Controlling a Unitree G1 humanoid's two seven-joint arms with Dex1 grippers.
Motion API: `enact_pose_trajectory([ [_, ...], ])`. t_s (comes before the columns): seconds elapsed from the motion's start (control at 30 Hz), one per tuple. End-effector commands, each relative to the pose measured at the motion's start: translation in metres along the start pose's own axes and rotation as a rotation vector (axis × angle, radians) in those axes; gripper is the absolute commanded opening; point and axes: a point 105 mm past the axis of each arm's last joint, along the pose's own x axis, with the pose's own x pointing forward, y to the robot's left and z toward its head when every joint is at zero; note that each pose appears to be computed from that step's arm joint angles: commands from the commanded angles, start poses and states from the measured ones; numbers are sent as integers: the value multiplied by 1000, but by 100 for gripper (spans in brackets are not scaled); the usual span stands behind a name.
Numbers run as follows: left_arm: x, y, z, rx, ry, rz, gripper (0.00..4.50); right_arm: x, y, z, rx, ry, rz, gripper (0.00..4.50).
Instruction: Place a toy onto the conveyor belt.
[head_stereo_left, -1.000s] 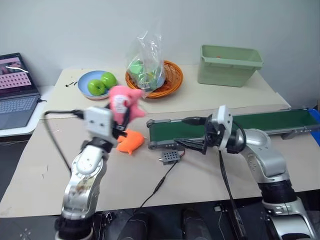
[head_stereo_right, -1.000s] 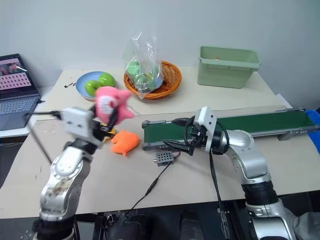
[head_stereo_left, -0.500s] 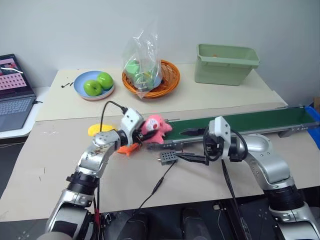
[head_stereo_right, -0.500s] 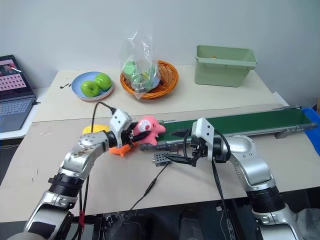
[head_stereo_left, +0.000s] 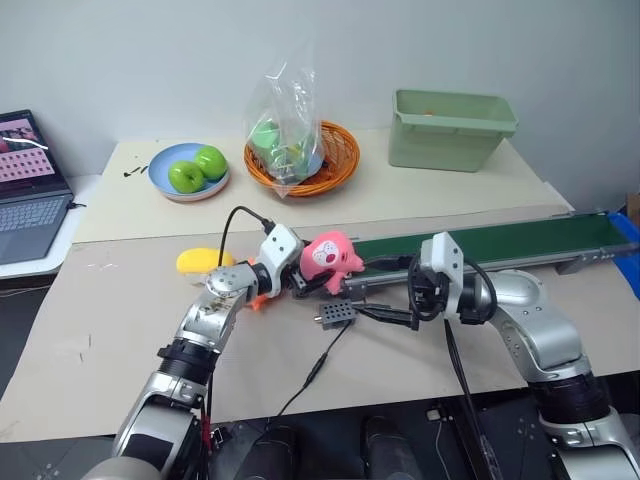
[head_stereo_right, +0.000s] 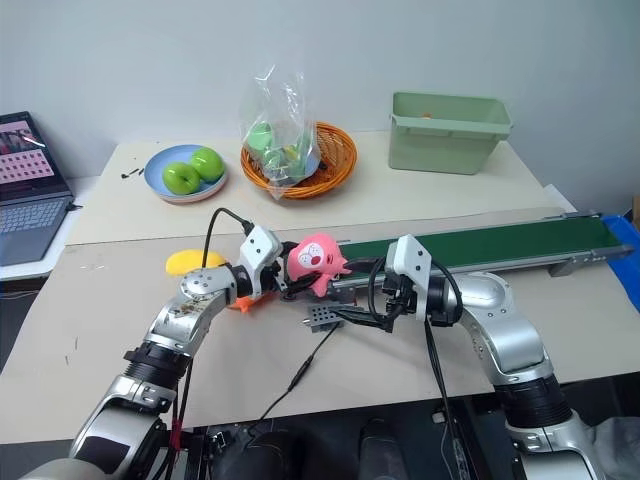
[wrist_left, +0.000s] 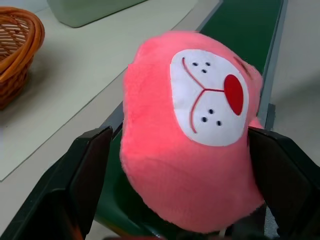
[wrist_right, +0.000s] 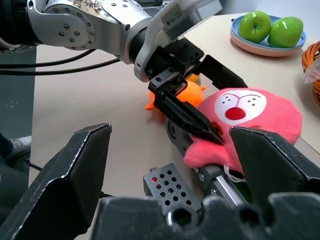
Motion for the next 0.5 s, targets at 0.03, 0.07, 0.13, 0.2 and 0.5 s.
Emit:
enact_pose_trajectory([
  [0.03, -5, 14, 35, 22, -99, 62, 443, -2, -5, 13, -40, -40, -17, 450],
  [0.07, -7, 16, 44, 12, -126, 69, 443, -1, -5, 13, -38, -42, -14, 450],
  [0.13, -12, 18, 59, -6, -172, 75, 443, 0, -5, 12, -35, -43, -12, 450],
  [0.2, -22, 20, 72, -43, -225, 90, 443, 1, -5, 13, -36, -44, -11, 450],
  [0.5, -107, -6, 30, -101, -112, 29, 443, -8, -7, 10, -28, -32, -45, 450],
])
